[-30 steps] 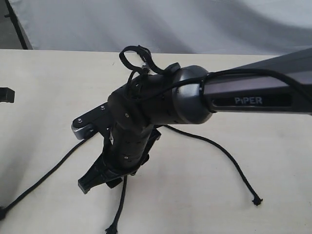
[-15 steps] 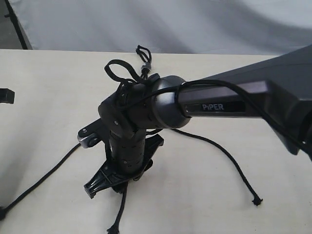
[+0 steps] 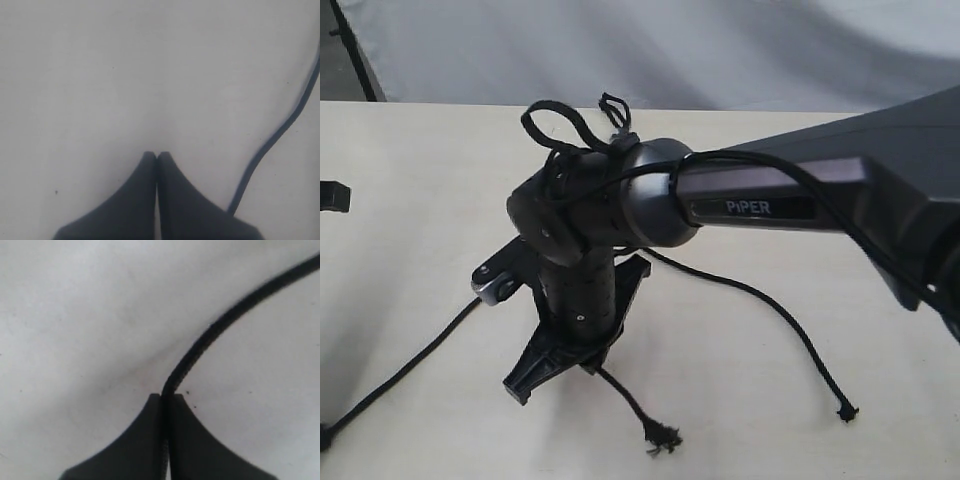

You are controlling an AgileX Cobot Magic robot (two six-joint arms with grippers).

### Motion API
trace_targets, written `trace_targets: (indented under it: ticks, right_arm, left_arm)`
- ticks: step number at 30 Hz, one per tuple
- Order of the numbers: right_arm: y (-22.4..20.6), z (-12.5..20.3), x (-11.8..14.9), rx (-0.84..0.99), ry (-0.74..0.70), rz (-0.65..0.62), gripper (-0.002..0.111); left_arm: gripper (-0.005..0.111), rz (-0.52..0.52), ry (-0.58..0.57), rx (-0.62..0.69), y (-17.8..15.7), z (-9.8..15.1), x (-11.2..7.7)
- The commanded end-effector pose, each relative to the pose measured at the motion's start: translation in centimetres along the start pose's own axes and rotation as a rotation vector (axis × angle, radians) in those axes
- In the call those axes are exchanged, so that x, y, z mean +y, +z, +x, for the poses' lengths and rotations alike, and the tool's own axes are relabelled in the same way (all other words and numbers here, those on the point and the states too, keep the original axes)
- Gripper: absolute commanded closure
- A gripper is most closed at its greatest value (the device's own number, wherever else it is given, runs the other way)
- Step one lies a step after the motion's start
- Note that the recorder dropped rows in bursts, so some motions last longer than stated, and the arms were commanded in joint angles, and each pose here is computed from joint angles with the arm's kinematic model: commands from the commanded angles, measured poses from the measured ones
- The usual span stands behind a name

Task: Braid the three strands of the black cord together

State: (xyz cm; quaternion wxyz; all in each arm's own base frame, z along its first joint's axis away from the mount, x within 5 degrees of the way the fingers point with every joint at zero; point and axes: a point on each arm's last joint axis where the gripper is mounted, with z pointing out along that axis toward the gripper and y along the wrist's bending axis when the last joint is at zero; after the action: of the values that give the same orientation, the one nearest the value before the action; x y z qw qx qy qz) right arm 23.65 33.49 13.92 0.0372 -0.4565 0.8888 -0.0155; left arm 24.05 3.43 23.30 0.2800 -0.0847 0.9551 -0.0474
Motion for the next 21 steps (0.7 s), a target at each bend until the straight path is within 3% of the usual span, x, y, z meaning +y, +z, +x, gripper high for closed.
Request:
trace_targets:
  ticks: [1, 6, 10, 14, 21]
  right_arm:
    - [-2.2, -0.4, -2.0, 0.024, -0.124, 0.199, 0.109]
    - [-3.1, -0.7, -4.2, 0.052, -0.244, 0.444, 0.109]
    - [-3.6, -0.9, -5.2, 0.054, -0.308, 0.566, 0.109]
    - [-3.7, -0.9, -6.8, 0.064, -0.306, 0.596, 0.109]
    - [-3.2, 0.1, -13.0, 0.066, -0.17, 0.575, 0.109]
  left_arm:
    - [0.107, 0.008, 0.0, -0.008, -0.1, -0.2, -0.2]
    - [0.107, 0.005, 0.0, -0.021, -0.1, -0.3, -0.2]
    - [0.107, 0.005, 0.0, -0.021, -0.1, -0.3, -0.2]
    - [0.107, 0.005, 0.0, -0.021, -0.1, -0.3, -0.2]
    - [0.107, 0.005, 0.0, -0.021, -0.1, -0.3, -0.2]
